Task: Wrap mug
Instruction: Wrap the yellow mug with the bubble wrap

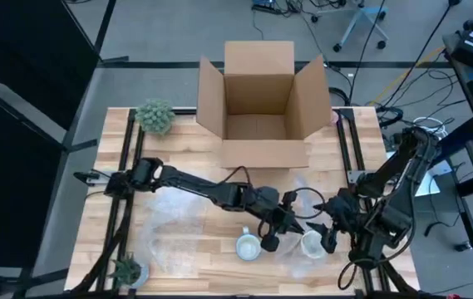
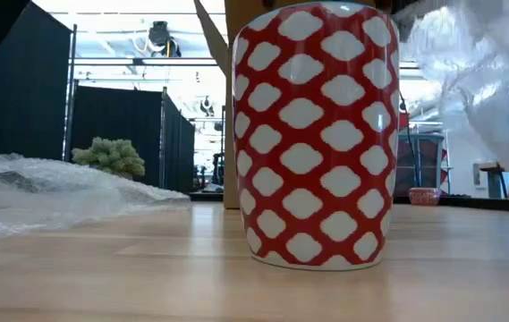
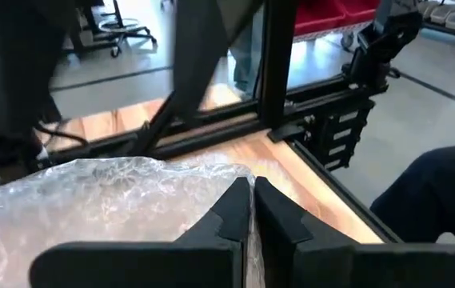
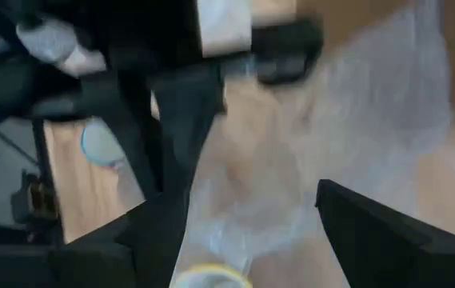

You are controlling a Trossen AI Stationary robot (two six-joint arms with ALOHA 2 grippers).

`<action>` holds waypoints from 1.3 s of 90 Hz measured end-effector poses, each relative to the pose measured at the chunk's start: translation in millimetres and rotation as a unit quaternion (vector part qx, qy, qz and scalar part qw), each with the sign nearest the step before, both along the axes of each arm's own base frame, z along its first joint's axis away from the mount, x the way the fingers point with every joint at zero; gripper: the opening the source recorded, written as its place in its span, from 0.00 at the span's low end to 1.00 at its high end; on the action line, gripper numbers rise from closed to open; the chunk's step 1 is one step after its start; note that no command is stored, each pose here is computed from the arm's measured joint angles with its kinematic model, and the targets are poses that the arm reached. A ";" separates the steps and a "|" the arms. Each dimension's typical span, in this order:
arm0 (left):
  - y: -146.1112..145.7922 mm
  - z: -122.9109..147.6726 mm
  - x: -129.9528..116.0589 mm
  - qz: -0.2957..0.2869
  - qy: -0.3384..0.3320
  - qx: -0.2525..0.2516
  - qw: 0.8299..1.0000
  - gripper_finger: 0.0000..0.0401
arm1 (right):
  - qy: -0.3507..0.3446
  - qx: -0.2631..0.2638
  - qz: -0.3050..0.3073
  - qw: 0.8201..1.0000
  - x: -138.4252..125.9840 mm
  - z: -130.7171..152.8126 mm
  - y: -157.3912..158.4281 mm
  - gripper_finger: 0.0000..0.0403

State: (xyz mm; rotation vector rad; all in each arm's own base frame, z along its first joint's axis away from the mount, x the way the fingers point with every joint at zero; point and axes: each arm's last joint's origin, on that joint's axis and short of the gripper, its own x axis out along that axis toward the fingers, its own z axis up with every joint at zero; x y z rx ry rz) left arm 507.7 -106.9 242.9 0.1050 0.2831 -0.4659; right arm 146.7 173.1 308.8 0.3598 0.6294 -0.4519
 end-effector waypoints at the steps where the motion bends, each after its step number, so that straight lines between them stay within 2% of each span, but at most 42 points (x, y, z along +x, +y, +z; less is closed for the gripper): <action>1: 0.0 0.2 0.1 0.000 -0.001 0.000 1.000 0.00 | 0.000 -0.001 -0.002 1.000 0.5 -0.6 -0.6 0.64; 19: -0.5 3.3 0.6 0.001 -0.013 -0.005 1.000 0.00 | 0.036 -0.001 -0.027 0.999 9.5 -17.5 -11.2 0.64; 36: -2.1 4.6 0.6 -0.001 -0.020 -0.007 1.000 0.00 | 0.101 0.051 -0.003 0.994 5.6 -24.5 -6.1 0.64; 49: -2.1 5.1 0.7 -0.001 -0.023 -0.008 1.000 0.00 | 0.120 0.088 0.021 0.989 0.2 -24.9 2.9 0.65; 65: -2.1 5.1 0.7 -0.001 -0.023 -0.008 1.000 0.00 | 0.135 0.119 0.016 0.983 -4.7 -26.6 8.5 0.65; 88: -3.3 4.5 0.3 -0.002 -0.021 -0.006 1.000 0.01 | 0.169 0.097 0.005 0.981 -1.7 -44.3 21.6 0.65; 98: -3.1 5.3 0.6 -0.002 -0.024 -0.008 1.000 0.08 | 0.187 0.096 0.006 0.978 -1.1 -48.9 24.3 0.64; 117: -3.0 6.9 0.0 -0.003 -0.026 -0.005 1.000 0.32 | 0.243 0.105 0.011 0.964 -1.0 -59.6 31.7 0.65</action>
